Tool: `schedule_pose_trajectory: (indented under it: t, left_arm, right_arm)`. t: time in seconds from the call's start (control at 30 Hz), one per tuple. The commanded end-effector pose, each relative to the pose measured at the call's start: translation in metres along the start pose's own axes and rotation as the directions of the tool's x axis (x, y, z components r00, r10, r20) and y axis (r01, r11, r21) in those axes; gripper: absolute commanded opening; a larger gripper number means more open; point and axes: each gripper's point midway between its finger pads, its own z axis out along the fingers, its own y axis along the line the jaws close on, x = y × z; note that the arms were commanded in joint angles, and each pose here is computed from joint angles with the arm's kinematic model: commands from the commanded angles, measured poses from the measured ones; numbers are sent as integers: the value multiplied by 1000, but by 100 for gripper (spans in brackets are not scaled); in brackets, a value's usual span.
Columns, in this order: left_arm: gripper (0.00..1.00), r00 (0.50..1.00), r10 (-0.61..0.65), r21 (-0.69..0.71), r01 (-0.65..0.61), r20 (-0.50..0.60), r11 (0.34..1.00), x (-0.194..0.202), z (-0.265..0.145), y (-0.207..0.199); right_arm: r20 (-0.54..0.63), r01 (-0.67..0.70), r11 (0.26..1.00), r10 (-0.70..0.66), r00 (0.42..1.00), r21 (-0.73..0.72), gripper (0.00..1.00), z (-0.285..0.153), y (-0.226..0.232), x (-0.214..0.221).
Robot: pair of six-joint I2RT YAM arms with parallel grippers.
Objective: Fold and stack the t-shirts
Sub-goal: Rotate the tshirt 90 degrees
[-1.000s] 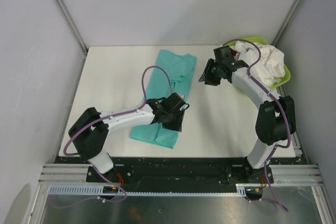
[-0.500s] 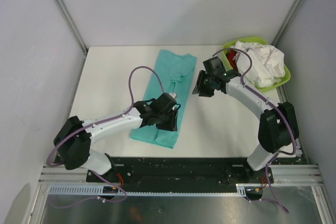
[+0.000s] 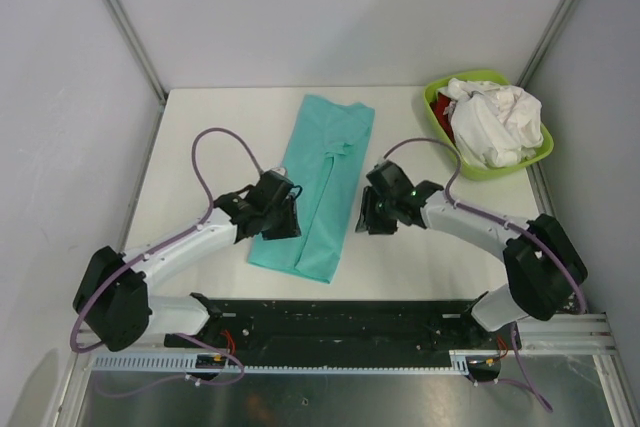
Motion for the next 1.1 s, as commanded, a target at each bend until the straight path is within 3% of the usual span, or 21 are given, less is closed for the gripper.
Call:
schedule_pose_trajectory:
  t: [0.0,0.23,0.47,0.87,1.07]
  left_arm:
    - [46,995,-88,-118,93,44,989,-4,2,40]
    - [47,988,-138,-206,150,72,967,-3,5,76]
    - [47,985,-143,-205,161,100,965,-7,-2,85]
    - [47,979,-154,-200,179,136,963,-9,-10,97]
    - [47,980,-147,-198,172,137,965,-11,-11,96]
  right_arm:
    - [31,-10,995,13,999,-97,43,-7,28,27]
    - [-18,-2,990,-1,1000,-144,43,3,58,87]
    - [-61,-16,993,9,998,-118,39,29,67,125]
    - [-82,-24,998,18,996,-61,37,46,62,150]
    - [-87,-23,999,20,996,-36,30,53,56,154]
